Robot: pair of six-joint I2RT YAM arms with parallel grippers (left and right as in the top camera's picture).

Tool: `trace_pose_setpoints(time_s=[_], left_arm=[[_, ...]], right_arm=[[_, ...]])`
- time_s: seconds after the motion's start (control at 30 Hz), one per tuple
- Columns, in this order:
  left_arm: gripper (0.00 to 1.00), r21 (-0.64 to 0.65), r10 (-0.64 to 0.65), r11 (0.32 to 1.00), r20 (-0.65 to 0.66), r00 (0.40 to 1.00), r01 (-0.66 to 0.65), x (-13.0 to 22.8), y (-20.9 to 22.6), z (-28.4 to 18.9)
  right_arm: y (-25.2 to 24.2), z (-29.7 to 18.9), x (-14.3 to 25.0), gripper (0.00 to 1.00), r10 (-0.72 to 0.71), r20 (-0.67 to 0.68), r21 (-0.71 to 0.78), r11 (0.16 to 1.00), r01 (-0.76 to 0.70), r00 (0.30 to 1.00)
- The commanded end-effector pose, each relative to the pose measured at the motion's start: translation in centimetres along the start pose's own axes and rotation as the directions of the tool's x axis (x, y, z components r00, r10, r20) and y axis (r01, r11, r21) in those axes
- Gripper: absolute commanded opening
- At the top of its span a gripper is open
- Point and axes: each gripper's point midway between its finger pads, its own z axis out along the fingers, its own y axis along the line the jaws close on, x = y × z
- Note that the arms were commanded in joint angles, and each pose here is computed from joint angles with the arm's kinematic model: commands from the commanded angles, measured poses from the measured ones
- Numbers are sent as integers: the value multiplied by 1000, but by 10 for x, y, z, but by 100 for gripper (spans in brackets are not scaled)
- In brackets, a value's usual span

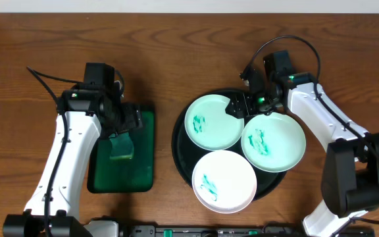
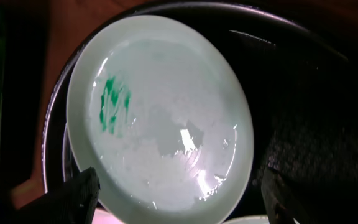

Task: Clean dirty plates on tray and stack at the side
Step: 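Grip the rim of the top-left plate with the right gripper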

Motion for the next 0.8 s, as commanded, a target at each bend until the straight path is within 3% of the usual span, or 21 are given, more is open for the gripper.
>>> trace_pose_setpoints(time_s=[0.0,0.47,0.77], left_arm=[[80,1,17,1000,24,1000,-17,-6,-1,-7],[80,1,17,1000,24,1000,-17,-6,-1,-7],[80,1,17,1000,24,1000,-17,-6,-1,-7]], right_arm=[[-3,13,1,82,40,-15,-6,999,-40,999],[-33,52,17,62,236,-84,71,971,-230,968],[-33,56,19,23,233,-93,71,971,-227,968]])
